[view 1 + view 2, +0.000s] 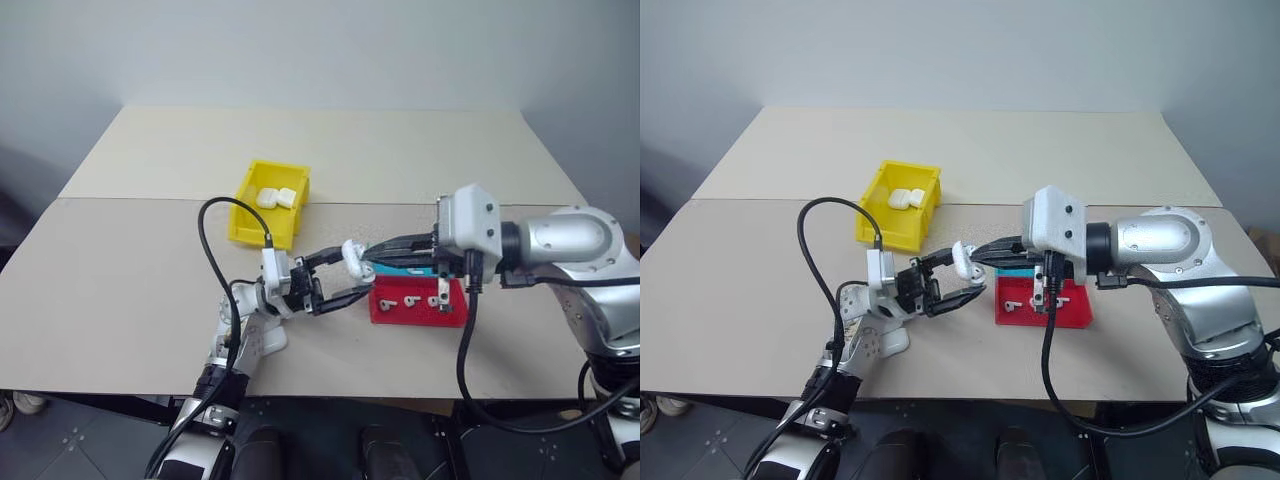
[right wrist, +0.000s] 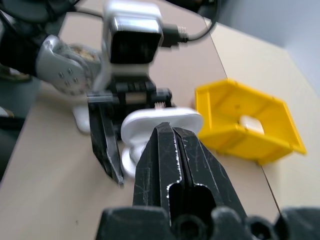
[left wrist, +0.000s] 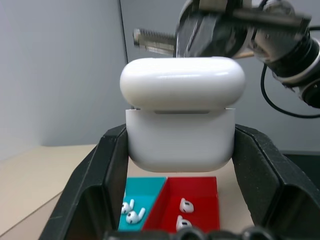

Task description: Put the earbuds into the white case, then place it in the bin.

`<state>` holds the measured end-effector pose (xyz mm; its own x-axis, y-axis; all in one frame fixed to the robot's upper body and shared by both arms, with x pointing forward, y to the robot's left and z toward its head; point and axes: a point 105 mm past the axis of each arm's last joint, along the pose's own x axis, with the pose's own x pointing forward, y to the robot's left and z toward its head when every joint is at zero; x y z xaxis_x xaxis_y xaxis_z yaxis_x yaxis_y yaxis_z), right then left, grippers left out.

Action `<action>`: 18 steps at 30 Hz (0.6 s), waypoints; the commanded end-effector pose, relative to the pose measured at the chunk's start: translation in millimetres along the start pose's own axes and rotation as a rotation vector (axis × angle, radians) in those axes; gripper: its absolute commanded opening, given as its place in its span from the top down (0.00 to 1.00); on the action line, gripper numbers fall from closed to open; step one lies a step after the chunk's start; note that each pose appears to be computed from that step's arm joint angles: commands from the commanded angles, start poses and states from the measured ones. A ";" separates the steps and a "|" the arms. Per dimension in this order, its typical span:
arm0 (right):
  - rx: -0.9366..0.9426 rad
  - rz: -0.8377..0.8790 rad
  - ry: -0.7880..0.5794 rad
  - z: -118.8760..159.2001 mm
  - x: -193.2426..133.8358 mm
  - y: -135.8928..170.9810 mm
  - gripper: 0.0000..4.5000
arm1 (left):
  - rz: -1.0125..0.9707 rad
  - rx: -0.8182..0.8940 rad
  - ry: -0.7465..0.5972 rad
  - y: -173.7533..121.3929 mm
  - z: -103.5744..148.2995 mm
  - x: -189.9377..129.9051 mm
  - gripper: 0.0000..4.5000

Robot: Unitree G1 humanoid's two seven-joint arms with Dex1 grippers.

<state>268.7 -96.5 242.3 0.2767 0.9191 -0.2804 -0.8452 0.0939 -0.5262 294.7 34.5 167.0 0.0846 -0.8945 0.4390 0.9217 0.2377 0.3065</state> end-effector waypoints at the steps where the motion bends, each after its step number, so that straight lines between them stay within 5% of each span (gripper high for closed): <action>1: -0.041 -0.014 -0.013 7.9 -4.7 -1.3 0.99 | -0.009 0.041 -0.037 1.8 12.6 4.4 0.38; 10: -0.047 -0.031 -0.168 48.3 -8.6 -9.0 0.99 | -0.014 0.037 -0.014 0.0 6.2 4.7 0.38; 18: -0.034 0.053 -0.143 39.3 22.3 8.3 0.99 | -0.028 0.038 -0.025 -2.2 3.6 15.9 0.38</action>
<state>253.2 -63.7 259.6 0.1584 0.9686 -0.1916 -0.8627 0.0414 -0.5041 293.8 24.2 165.8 0.0730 -0.8967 0.4365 0.9254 0.2241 0.3056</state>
